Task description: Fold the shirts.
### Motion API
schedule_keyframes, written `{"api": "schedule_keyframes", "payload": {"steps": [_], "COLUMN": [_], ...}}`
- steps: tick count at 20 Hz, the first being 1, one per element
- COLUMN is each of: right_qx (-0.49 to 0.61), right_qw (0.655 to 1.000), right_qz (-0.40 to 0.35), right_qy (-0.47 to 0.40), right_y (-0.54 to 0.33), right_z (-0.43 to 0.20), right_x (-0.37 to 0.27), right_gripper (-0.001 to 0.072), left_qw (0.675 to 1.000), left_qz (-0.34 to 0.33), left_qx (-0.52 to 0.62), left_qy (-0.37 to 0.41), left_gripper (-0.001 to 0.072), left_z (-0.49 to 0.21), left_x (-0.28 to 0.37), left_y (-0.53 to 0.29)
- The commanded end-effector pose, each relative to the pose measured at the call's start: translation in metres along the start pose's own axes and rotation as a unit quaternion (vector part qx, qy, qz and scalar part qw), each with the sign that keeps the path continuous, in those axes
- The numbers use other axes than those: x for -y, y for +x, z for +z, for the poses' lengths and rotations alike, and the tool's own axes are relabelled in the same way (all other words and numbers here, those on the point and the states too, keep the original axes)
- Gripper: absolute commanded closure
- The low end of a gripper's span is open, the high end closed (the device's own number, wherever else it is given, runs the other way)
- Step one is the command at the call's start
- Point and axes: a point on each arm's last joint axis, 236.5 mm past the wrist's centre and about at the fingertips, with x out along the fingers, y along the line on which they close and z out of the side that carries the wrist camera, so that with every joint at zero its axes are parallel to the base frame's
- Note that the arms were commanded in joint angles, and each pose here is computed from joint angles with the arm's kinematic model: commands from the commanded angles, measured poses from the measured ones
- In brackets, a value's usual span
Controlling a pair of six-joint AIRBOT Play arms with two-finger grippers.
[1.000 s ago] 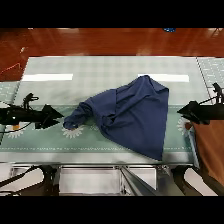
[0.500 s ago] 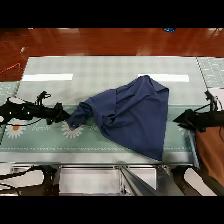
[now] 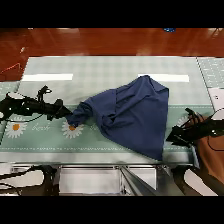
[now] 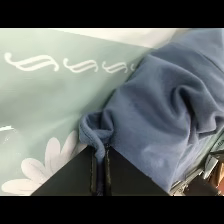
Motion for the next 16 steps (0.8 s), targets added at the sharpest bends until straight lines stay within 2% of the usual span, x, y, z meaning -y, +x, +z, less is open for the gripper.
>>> {"api": "schedule_keyframes", "payload": {"steps": [1, 6, 10, 11, 13, 16], "right_qx": [-0.037, -0.029, 0.048, 0.062, 0.085, 0.108], "right_qw": [0.999, 0.999, 0.993, 0.991, 0.985, 0.975], "right_qz": [-0.023, 0.03, 0.092, 0.097, 0.103, 0.118], "right_qy": [-0.014, -0.036, -0.055, -0.063, -0.107, -0.157], "right_y": [0.015, 0.041, 0.042, 0.038, 0.029, -0.006], "right_z": [-0.009, 0.008, 0.044, 0.051, 0.061, 0.075], "right_x": [-0.001, -0.042, -0.092, -0.102, -0.122, -0.152], "right_gripper": [0.0315, 0.0315, 0.0321, 0.0389, 0.0686, 0.0688], "left_qw": [1.0, 1.0, 1.0, 1.0, 1.0, 1.0], "left_qz": [-0.001, -0.001, -0.001, -0.001, -0.001, -0.007], "left_qx": [-0.002, -0.001, -0.001, -0.001, -0.001, 0.017], "left_qy": [0.002, 0.002, 0.002, 0.002, 0.002, 0.025], "left_gripper": [0.0687, 0.0687, 0.0687, 0.0687, 0.0687, 0.0687], "left_z": [0.0, 0.0, 0.0, 0.0, 0.0, 0.01], "left_x": [0.001, 0.001, 0.001, 0.001, 0.001, 0.017], "left_y": [0.0, 0.0, 0.0, 0.0, 0.0, -0.014]}}
